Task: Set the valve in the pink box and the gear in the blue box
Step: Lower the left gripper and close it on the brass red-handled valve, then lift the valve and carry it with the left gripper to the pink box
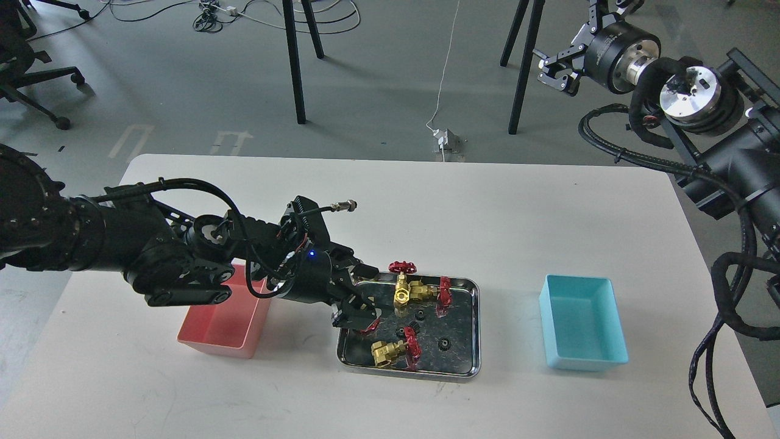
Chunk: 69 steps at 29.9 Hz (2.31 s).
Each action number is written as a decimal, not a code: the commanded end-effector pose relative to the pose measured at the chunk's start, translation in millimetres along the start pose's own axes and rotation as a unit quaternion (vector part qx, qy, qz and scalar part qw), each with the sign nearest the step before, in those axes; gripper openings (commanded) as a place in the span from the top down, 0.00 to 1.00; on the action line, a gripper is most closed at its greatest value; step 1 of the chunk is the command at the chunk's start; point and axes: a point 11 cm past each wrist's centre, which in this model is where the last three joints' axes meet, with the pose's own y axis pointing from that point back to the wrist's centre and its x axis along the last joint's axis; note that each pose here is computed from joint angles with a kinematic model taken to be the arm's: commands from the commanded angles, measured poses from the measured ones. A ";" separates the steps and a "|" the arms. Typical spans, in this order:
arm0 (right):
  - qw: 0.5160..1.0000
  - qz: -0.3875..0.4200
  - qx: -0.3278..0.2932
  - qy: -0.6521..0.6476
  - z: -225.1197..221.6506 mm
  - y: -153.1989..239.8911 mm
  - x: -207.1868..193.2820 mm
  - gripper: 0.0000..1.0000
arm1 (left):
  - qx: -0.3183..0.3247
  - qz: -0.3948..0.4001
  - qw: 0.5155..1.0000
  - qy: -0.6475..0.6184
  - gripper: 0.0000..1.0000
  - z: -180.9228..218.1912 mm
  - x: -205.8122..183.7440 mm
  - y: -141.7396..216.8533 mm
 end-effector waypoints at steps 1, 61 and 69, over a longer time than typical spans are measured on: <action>1.000 0.002 0.002 0.000 -2.2 1.3 2.1 0.00 | -0.004 -0.001 1.000 0.006 0.24 2.9 -10.3 -3.1; 1.000 0.013 0.000 -0.008 2.9 2.8 8.7 0.00 | 0.047 0.084 0.995 -0.032 0.88 -27.3 4.1 60.9; 0.998 0.005 0.059 0.018 -70.5 -3.6 -56.1 0.00 | 0.127 0.109 0.985 -0.033 0.87 -53.3 8.8 152.5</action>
